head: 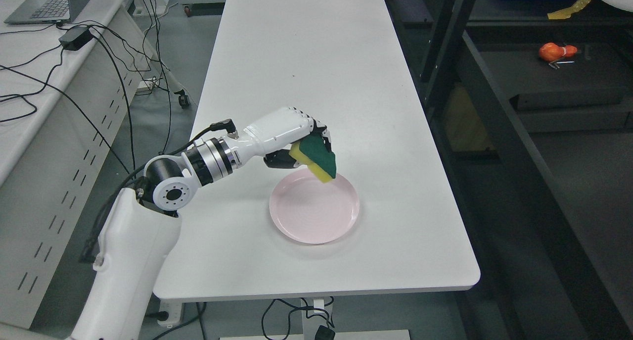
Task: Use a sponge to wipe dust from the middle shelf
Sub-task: 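Lift the sponge off the plate with the left hand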
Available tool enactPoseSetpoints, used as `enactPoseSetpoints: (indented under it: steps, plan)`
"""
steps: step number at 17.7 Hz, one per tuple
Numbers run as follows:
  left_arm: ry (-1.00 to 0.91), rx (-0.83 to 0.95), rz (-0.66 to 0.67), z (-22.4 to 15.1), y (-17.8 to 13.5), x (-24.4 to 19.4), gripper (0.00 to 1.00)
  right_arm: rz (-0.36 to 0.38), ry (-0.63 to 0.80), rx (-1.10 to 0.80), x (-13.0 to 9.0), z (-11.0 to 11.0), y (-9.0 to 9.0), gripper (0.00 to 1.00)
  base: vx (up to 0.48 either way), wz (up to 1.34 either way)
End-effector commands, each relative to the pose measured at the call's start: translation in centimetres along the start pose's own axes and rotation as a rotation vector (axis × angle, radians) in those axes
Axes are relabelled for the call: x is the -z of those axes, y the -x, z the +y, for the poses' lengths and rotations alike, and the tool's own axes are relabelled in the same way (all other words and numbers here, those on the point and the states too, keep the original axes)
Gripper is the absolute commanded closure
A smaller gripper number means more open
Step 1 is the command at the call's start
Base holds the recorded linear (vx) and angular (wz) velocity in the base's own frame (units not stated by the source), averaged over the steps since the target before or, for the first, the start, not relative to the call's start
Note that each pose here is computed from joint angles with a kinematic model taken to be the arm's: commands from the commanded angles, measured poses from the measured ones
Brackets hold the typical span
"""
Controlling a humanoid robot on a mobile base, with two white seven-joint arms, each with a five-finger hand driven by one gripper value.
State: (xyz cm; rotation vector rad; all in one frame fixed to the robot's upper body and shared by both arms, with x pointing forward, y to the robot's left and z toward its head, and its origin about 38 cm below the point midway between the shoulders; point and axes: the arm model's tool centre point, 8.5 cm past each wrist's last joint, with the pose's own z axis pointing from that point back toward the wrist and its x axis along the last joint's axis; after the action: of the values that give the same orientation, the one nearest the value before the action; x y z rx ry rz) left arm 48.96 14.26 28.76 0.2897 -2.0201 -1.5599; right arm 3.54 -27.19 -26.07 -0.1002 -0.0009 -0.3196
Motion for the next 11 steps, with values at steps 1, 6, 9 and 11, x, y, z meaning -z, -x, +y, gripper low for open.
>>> enactPoseSetpoints:
  steps: [1,6,9,11]
  plan:
    - [-0.532,-0.561,-0.084,5.0,2.1,-5.2,1.00,-0.022,0.014,0.002,0.0,-1.0,-1.0,0.00,0.000,0.00]
    - [-0.902,-0.901,0.163,1.6,6.0,-8.6,0.99,-0.022,0.014,0.002,0.0,-1.0,-1.0,0.00,0.000,0.00]
    - [-0.882,-0.955,0.261,-3.2,6.2,-11.0,1.00,-0.022,0.014,0.001,0.0,-1.0,-1.0,0.00,0.000,0.00]
    - [-0.891,-0.997,0.279,-5.2,5.6,-12.6,1.00,-0.022,0.014,0.002,0.0,-1.0,-1.0,0.00,0.000,0.00]
